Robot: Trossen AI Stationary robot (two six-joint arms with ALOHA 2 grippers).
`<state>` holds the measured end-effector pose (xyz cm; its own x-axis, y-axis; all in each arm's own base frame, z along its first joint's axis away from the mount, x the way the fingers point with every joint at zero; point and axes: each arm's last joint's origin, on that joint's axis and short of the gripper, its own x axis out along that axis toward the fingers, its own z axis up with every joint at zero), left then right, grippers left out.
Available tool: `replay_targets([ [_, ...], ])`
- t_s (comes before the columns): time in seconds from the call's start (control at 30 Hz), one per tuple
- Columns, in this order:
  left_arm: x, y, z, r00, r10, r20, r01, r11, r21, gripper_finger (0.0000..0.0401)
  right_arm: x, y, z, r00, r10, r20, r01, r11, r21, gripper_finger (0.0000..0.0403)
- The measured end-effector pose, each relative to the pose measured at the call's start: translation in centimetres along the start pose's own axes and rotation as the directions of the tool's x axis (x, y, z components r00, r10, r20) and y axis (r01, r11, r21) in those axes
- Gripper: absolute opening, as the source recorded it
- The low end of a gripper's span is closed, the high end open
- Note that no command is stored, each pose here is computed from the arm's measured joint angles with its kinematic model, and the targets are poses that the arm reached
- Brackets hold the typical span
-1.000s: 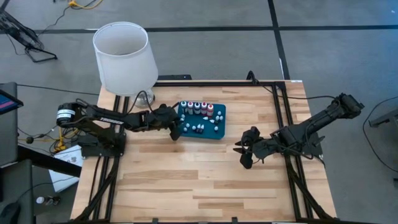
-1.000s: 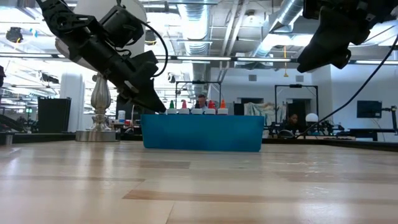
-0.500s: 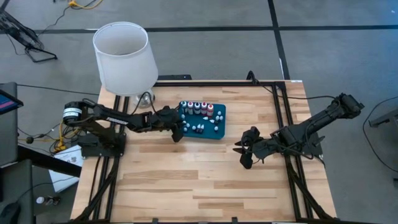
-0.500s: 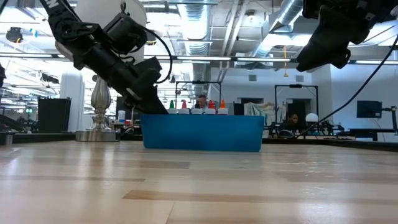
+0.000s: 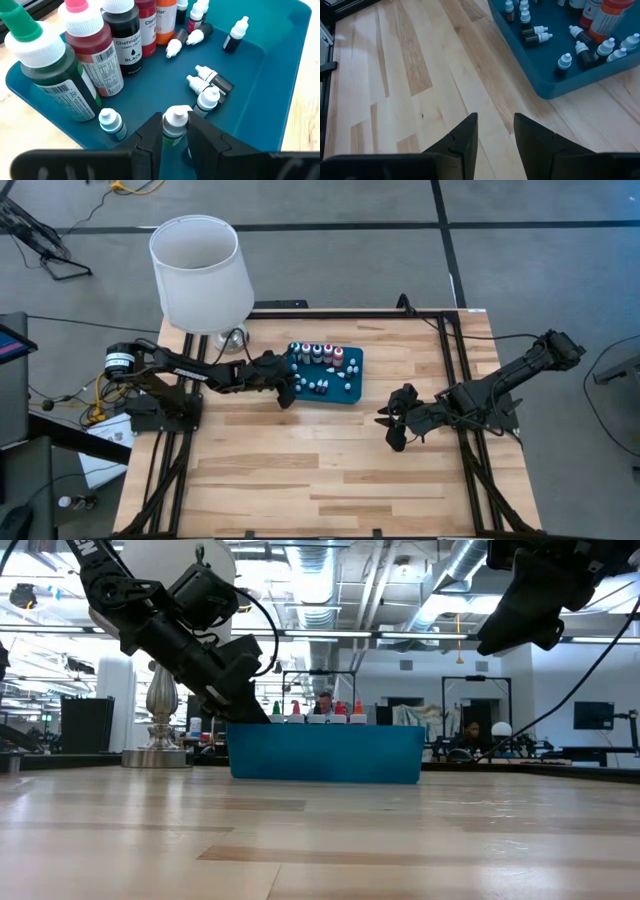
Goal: Pick & Place food coloring
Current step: Put the small green food coloring bottle into the bin, then return to Home Position
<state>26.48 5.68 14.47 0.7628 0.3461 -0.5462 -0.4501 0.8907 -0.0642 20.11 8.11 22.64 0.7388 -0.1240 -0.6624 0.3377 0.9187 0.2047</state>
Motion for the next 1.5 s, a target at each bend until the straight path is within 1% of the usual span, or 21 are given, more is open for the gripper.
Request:
replay_targets([
  [0.2,0.0,0.1,0.0,0.999,0.045,0.004,-0.045,0.999,-0.020,0.0073,0.0,0.0,0.0,1.000,0.000,-0.001,0.000,1.000,-0.001,0.0116],
  [0.37,0.0,0.1,0.0,0.999,0.045,0.002,-0.045,0.999,-0.021,0.0078,0.0,0.0,0.0,1.000,0.000,-0.001,0.000,1.000,-0.001,0.0116],
  [0.73,0.0,0.2,-0.2,0.999,0.051,-0.019,-0.051,0.998,-0.033,0.0118,0.0,0.1,0.1,1.000,0.010,0.012,-0.010,1.000,0.007,0.0116],
  [1.03,0.0,0.1,0.0,0.999,0.040,0.001,-0.040,0.998,-0.039,0.0121,0.0,0.1,0.1,1.000,0.013,0.012,-0.014,1.000,0.008,0.0116],
  [1.13,0.1,-0.1,0.9,1.000,0.013,0.016,-0.012,0.999,-0.041,0.0121,0.0,0.1,0.1,1.000,0.015,0.010,-0.015,1.000,0.008,0.0116],
  [1.2,0.1,-0.4,1.9,0.999,-0.012,0.046,0.014,0.999,-0.038,0.0121,0.0,0.1,0.1,1.000,0.015,0.010,-0.015,1.000,0.008,0.0116],
  [1.37,-0.5,-1.1,5.4,0.992,-0.041,0.118,0.046,0.998,-0.040,0.0121,0.0,0.1,0.1,1.000,0.015,0.010,-0.015,1.000,0.004,0.0116],
  [1.43,-1.2,-1.3,7.0,0.989,-0.045,0.141,0.050,0.998,-0.035,0.0121,0.0,0.2,0.2,1.000,0.018,0.006,-0.018,1.000,0.014,0.0116],
  [1.5,-2.1,-1.4,8.8,0.986,-0.048,0.163,0.052,0.998,-0.024,0.0121,-0.2,0.3,0.4,0.999,0.043,-0.014,-0.043,0.999,0.010,0.0116],
])
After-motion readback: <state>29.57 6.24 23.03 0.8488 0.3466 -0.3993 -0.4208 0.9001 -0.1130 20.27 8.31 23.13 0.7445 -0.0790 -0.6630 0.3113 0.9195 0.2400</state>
